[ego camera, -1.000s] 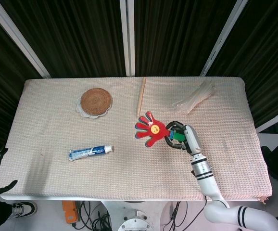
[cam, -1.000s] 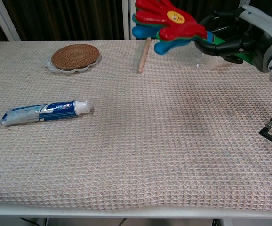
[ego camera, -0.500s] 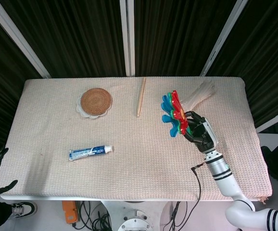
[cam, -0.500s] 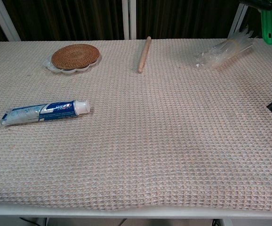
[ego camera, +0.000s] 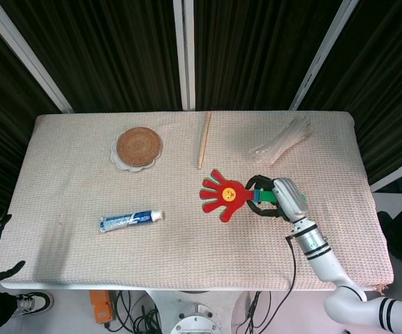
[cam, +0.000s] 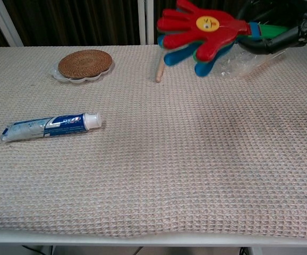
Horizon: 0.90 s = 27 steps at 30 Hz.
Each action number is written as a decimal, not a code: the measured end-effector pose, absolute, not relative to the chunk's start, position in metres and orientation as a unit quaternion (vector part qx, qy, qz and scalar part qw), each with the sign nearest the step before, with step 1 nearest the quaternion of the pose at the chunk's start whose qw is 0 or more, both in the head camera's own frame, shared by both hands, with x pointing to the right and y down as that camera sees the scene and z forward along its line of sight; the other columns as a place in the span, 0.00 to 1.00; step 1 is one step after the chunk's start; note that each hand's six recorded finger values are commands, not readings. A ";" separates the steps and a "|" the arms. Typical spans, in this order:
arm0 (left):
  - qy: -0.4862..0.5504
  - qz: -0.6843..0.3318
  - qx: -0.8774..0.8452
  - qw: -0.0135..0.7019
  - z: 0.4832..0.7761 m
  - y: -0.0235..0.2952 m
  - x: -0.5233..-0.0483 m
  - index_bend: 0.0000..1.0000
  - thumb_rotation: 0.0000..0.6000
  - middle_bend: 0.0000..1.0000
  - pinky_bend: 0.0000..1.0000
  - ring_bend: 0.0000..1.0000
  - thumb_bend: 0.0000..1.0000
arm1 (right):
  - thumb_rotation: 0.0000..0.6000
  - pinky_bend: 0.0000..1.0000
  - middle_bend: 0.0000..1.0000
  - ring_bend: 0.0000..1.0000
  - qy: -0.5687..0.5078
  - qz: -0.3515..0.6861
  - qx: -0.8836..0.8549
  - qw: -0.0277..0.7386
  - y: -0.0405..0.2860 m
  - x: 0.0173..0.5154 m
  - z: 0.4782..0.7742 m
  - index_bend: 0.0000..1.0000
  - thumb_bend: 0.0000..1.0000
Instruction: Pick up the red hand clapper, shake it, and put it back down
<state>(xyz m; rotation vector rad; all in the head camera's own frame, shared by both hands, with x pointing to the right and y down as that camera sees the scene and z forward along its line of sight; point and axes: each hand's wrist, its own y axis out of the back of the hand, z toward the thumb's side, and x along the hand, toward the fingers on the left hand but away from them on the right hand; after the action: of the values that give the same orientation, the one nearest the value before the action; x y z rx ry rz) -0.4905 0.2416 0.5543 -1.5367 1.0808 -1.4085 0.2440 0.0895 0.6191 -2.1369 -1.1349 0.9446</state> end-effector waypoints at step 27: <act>0.424 -0.551 -0.605 0.387 0.555 0.240 -0.489 0.08 1.00 0.02 0.03 0.00 0.10 | 1.00 1.00 0.90 0.93 -0.544 0.110 -0.829 -0.064 0.073 0.258 0.574 0.82 0.48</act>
<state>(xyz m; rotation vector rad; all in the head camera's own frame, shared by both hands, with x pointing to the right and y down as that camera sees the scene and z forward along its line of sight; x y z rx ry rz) -0.4890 0.2401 0.5548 -1.5408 1.0798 -1.4030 0.2577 0.0733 0.5743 -2.7173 -1.7816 0.3600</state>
